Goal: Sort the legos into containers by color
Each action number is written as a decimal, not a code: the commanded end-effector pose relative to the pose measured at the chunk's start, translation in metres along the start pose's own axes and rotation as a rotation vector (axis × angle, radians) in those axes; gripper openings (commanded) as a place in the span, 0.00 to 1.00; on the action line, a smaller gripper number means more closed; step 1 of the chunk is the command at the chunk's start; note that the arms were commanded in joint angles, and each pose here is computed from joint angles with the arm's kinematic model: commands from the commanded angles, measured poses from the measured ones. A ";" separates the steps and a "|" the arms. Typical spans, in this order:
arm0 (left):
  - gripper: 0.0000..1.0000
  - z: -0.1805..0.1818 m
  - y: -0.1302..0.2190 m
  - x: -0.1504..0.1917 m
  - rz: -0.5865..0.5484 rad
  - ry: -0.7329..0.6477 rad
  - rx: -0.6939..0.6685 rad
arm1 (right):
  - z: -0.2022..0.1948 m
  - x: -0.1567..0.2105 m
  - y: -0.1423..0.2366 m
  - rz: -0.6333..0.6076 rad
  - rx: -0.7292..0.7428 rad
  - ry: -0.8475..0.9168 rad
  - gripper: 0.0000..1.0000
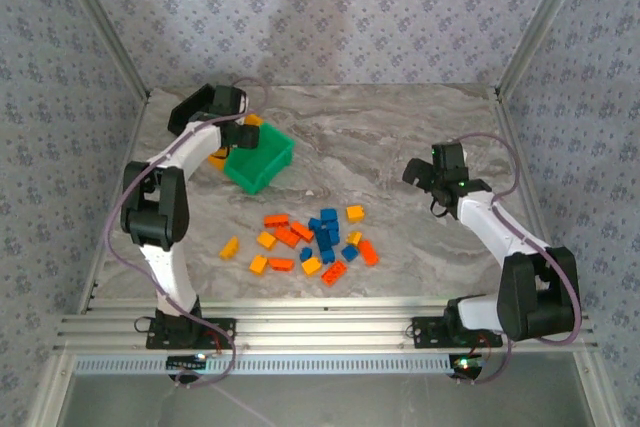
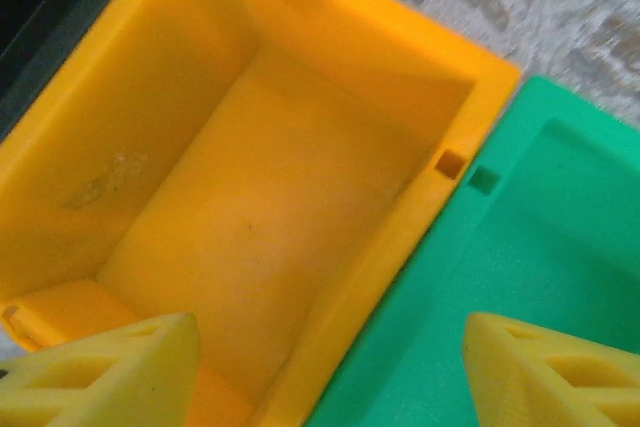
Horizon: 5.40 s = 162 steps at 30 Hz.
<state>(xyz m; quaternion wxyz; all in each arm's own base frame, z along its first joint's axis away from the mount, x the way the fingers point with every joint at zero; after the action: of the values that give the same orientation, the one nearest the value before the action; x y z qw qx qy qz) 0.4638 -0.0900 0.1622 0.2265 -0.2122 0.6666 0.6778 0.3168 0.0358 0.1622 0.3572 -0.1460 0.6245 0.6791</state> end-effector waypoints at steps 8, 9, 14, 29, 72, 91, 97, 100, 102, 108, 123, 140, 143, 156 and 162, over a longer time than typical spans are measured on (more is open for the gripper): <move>0.54 -0.002 -0.024 0.010 0.145 -0.037 -0.043 | 0.000 -0.016 0.012 -0.034 0.042 -0.050 1.00; 0.51 -0.005 -0.025 0.011 0.150 -0.031 -0.029 | -0.001 -0.016 0.012 -0.033 0.046 -0.056 1.00; 0.34 -0.022 -0.029 0.015 0.188 -0.004 0.021 | -0.005 -0.014 0.011 -0.028 0.057 -0.071 1.00; 0.00 -0.105 -0.016 0.034 0.304 0.142 0.174 | -0.015 -0.003 0.014 -0.015 0.079 -0.091 1.00; 0.85 -0.232 0.143 0.015 -0.061 0.241 0.444 | 0.028 0.044 0.020 0.092 -0.164 0.055 1.00; 1.00 -0.072 0.234 0.104 -0.399 0.456 0.547 | 0.140 0.118 -0.014 0.214 -0.328 0.407 0.76; 1.00 -0.045 0.221 0.135 -0.348 0.515 0.513 | 0.151 0.123 -0.027 0.215 -0.300 0.441 0.61; 1.00 -0.032 0.218 0.147 -0.324 0.527 0.444 | 0.151 0.123 -0.028 0.210 -0.295 0.443 0.51; 1.00 -0.023 0.217 0.153 -0.319 0.537 0.388 | 0.150 0.124 -0.026 0.209 -0.299 0.445 0.43; 0.99 -0.012 0.216 0.167 -0.287 0.514 0.316 | 0.154 0.103 0.018 0.110 -0.348 0.442 0.36; 1.00 0.018 0.197 0.208 -0.109 0.568 0.068 | 0.203 0.004 -0.037 0.061 -0.155 0.326 0.48; 0.94 0.003 0.140 0.242 0.133 0.567 0.000 | 0.183 0.017 0.014 -0.016 -0.256 0.239 0.78; 0.93 0.004 0.128 0.248 0.164 0.547 -0.055 | 0.173 0.021 0.019 -0.019 -0.253 0.233 0.78; 0.69 -0.017 0.091 0.267 0.291 0.519 -0.010 | 0.154 0.023 0.027 -0.035 -0.215 0.173 0.78; 0.51 -0.019 0.089 0.269 0.294 0.523 0.008 | 0.149 0.024 0.024 -0.031 -0.204 0.162 0.78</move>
<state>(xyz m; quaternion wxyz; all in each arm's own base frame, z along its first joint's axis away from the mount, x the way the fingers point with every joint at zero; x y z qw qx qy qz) 0.1943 -0.1006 0.0770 -0.0521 -0.2838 0.7209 0.6301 0.3222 0.1935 0.1873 0.2801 -0.2523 0.5756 0.7257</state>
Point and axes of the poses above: each hand's point on the last joint's axis, 136 mm out from that joint toward the fingers, its own y axis back along the fingers, its own z axis along the line the jaws close on, x = y × z, the point moved 6 cm from there along y, back along the fingers, and after that the axes turned 6 degrees about y, right-handed, at the moved point
